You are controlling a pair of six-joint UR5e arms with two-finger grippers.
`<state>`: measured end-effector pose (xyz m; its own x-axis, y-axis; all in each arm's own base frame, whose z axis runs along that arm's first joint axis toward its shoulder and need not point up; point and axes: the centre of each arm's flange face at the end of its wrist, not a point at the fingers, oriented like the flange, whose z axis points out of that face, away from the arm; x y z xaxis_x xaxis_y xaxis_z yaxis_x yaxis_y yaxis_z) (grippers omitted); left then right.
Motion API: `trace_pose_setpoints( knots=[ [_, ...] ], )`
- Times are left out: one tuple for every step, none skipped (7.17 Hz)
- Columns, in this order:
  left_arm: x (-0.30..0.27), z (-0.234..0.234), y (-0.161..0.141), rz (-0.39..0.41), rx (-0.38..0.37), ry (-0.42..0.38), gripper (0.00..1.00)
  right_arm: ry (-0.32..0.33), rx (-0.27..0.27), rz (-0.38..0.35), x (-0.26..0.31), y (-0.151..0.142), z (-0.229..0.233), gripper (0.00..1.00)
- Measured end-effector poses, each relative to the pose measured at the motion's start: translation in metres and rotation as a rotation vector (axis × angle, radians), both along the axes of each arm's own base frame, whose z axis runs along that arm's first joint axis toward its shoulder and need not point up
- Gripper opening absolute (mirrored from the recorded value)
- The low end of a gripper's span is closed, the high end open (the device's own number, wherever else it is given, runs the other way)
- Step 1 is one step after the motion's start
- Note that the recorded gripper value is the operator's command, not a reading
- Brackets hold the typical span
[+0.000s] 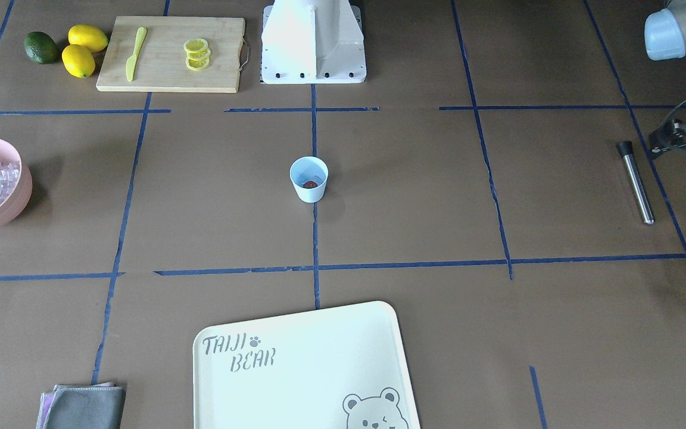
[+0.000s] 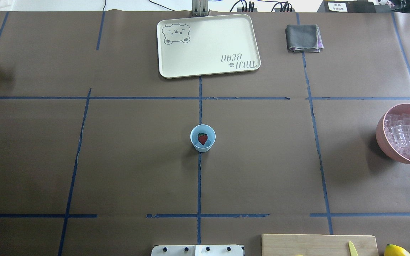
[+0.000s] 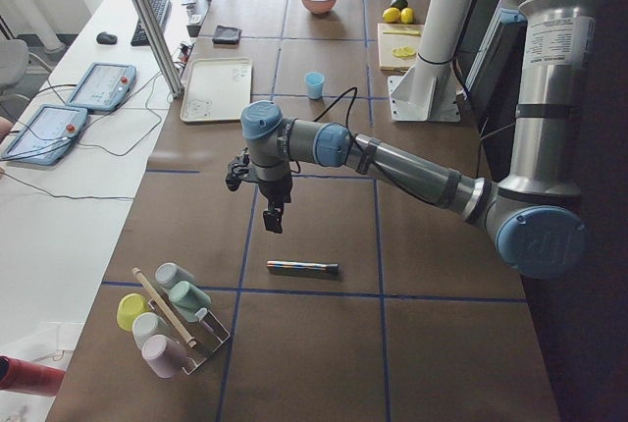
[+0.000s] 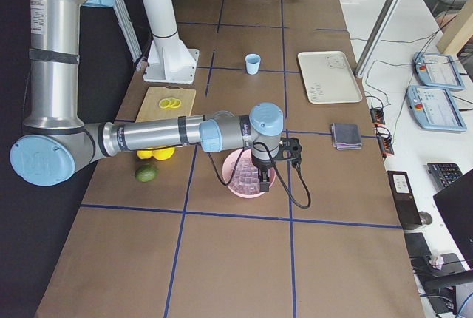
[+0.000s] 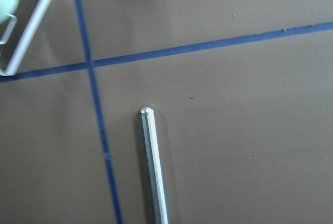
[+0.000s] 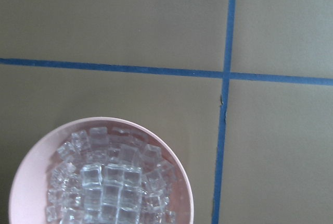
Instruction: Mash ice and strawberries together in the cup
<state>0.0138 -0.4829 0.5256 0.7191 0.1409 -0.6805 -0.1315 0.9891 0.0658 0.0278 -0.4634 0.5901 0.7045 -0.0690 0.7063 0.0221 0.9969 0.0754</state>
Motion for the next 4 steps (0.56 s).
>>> trace_pose_setpoints(
  knots=[
    [-0.022, 0.024, 0.005, 0.012, -0.006, 0.051, 1.00, 0.005, -0.011, -0.020, 0.011, 0.003, 0.010, 1.00],
    [-0.045, 0.054, 0.006, 0.021, -0.008, 0.087, 1.00, 0.007, -0.029, -0.029, 0.018, 0.006, 0.018, 1.00],
    [-0.060, 0.079, 0.007, 0.027, -0.008, 0.103, 1.00, 0.007, -0.046, -0.028, 0.022, 0.007, 0.024, 1.00],
    [-0.068, 0.093, 0.008, 0.024, -0.008, 0.108, 1.00, 0.006, -0.060, -0.024, 0.026, 0.008, 0.030, 1.00]
  ],
)
